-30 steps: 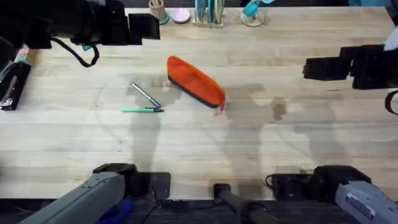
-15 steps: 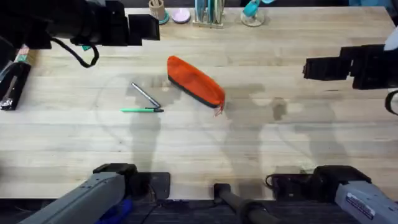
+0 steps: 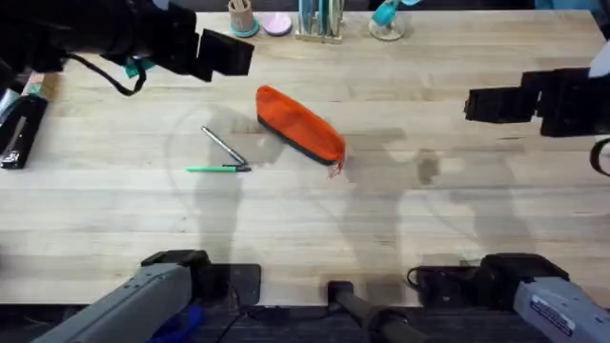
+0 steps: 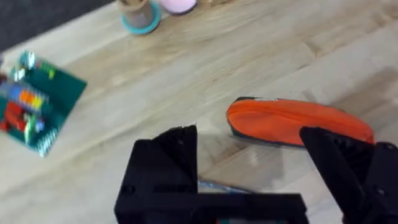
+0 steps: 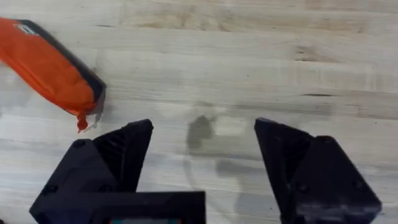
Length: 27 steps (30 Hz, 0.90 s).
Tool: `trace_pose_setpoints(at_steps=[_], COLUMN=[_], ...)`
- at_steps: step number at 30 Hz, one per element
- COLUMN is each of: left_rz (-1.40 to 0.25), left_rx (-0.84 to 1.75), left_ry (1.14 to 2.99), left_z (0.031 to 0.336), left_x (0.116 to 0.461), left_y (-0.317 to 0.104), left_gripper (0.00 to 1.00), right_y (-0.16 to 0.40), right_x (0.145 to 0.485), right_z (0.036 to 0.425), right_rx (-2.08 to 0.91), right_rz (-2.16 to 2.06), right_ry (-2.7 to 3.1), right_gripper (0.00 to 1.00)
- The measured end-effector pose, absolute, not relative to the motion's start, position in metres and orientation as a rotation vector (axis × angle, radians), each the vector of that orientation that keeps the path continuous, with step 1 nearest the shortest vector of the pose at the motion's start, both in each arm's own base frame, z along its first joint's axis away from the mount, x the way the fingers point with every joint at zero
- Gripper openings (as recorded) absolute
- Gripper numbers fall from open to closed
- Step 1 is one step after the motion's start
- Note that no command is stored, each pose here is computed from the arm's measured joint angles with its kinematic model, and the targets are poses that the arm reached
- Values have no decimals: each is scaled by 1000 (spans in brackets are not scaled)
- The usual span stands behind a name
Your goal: Unzip the bag, pick up the pens from the table one at a time and place them inside, then zip the bag closed.
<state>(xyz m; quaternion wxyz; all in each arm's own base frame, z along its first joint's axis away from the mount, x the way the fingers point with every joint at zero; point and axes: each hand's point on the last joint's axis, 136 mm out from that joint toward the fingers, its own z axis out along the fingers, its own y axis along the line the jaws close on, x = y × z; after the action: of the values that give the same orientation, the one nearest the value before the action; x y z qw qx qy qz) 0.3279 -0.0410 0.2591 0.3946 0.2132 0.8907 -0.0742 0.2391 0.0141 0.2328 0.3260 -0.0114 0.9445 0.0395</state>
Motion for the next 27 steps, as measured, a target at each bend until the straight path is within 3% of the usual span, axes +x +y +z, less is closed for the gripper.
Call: trace_pose_setpoints(at_steps=[9, 27], left_rz=[-260, -465], left_rx=[819, 1347], left_ry=[2119, 2152], left_z=[272, 244], left_x=[342, 378], left_y=[-54, -62], left_gripper=[990, 991], right_y=[14, 14], right_x=[239, 239], right_z=[233, 233], right_rx=[-29, -29], right_rz=[104, 104], right_ry=[2475, 2475], right_gripper=[997, 997])
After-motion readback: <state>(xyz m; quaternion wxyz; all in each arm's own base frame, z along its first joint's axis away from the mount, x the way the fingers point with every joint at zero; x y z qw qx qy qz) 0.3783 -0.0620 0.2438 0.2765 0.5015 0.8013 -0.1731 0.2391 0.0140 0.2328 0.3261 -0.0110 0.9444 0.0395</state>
